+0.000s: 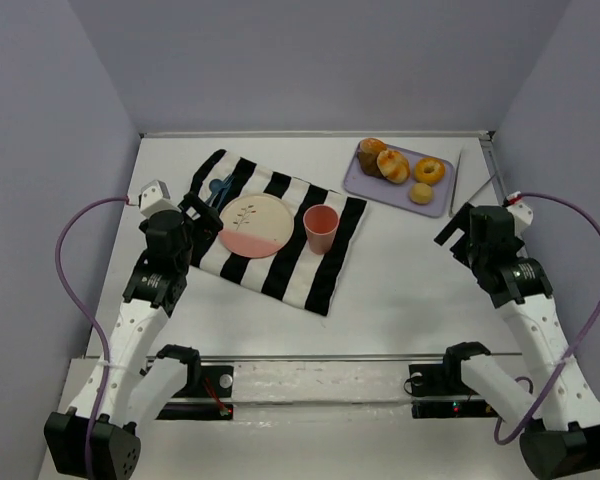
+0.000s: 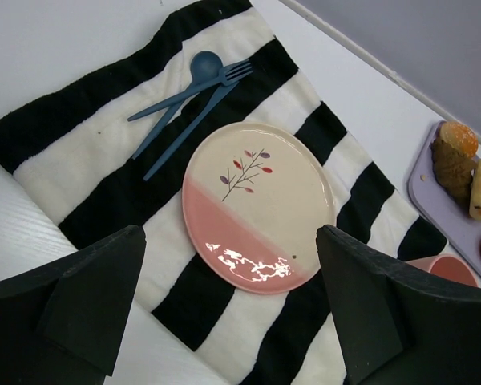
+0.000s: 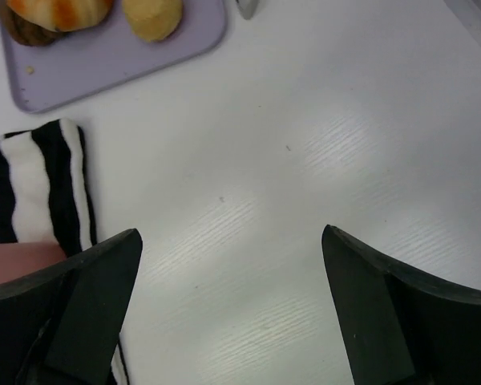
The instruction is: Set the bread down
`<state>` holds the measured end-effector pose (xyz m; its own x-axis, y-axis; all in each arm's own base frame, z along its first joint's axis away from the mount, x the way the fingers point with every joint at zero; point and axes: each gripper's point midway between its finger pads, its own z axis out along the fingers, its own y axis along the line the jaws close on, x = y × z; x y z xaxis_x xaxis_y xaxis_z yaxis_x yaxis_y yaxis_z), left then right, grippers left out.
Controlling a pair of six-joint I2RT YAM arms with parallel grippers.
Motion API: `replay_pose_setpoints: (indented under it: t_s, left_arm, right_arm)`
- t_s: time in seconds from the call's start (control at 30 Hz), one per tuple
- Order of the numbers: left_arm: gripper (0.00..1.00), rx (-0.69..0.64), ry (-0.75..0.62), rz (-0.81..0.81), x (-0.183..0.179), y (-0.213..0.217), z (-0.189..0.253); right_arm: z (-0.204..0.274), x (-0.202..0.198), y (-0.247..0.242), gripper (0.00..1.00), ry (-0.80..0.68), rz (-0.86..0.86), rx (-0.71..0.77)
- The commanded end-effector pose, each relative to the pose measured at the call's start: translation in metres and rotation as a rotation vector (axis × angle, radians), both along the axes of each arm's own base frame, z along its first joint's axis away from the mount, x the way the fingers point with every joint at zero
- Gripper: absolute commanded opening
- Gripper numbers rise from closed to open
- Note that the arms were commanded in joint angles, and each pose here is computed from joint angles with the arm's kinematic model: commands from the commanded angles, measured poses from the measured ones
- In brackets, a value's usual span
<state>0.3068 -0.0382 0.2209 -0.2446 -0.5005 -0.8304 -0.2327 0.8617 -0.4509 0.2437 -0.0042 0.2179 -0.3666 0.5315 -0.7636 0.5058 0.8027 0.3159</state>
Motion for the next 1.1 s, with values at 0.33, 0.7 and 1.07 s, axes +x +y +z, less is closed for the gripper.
replay_pose_setpoints:
  t_s: [0.33, 0.7, 1.07]
  left_arm:
    - [0.99, 0.058, 0.001, 0.099, 0.008, 0.019, 0.006]
    - [0.99, 0.069, -0.008, 0.147, 0.008, 0.028, 0.01]
    - [0.99, 0.08, 0.006, 0.199, 0.006, 0.037, 0.008]
  right_arm:
    - [-0.055, 0.118, -0.069, 1.0, 0.243, -0.141, -0.06]
    - [-0.096, 0.219, -0.113, 1.0, 0.335, -0.076, -0.12]
    - [-0.127, 0.247, -0.137, 1.0, 0.395, -0.06, -0.157]
